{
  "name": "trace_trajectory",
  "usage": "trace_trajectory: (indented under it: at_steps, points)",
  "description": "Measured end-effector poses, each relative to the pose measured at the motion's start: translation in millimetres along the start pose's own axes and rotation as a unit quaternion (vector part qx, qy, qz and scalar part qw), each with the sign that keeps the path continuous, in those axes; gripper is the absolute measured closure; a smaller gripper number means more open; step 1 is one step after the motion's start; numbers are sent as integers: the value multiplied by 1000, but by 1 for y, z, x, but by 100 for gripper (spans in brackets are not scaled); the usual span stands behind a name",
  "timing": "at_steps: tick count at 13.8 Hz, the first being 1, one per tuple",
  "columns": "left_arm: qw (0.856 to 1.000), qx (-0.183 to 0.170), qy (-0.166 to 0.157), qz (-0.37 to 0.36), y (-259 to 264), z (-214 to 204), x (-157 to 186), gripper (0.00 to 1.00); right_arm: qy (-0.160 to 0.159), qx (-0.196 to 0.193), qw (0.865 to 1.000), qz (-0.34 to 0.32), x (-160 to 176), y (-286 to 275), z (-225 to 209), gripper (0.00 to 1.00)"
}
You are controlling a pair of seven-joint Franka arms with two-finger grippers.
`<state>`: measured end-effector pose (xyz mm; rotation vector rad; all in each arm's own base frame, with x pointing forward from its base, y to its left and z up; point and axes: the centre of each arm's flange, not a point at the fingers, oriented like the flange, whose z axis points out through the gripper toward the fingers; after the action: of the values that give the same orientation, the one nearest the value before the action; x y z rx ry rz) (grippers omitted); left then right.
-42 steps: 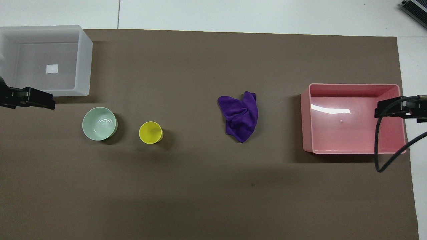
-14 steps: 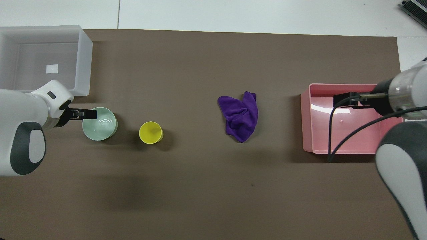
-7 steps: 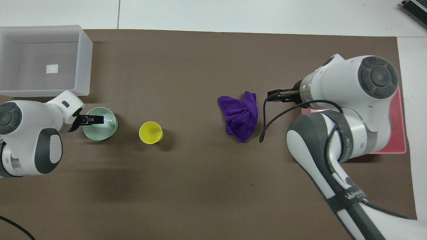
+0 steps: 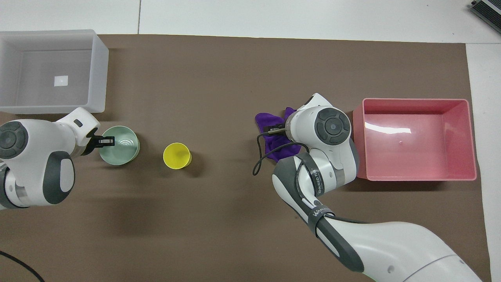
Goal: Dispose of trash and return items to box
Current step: 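Grasp the green bowl with the left gripper while the right gripper grasps the cloth, then carry the bowl into the clear box while the right gripper drops the cloth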
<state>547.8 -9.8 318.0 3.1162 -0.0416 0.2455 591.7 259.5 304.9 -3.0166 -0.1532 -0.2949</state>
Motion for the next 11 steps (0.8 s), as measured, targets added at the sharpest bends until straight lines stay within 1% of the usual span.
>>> trace_trajectory:
  at_steps: [1,2,3,5,7,8,10,11]
  points:
    - [1000,0,5,1,0,-5,1,91,-5,-2,1000,1,-2,2,7,0]
    - [1000,0,11,1,0,-14,3,95,-9,-4,1000,2,-4,5,11,0]
    - [1000,1,13,1,0,-23,4,96,-14,-6,1000,3,-6,7,13,9]
    - [1000,1,11,1,0,-48,8,96,-23,-9,1000,13,-9,8,13,37]
    - [1000,2,17,1,-4,-75,19,96,-34,-12,999,31,-10,8,6,57]
    - [1000,3,23,1,-9,-87,26,96,-39,-13,999,35,-11,8,2,69]
    - [999,6,43,-2,-21,-108,42,96,-42,-13,998,41,-9,8,-13,87]
    - [999,7,51,-4,-27,-115,52,96,-39,-12,998,46,-6,10,-27,87]
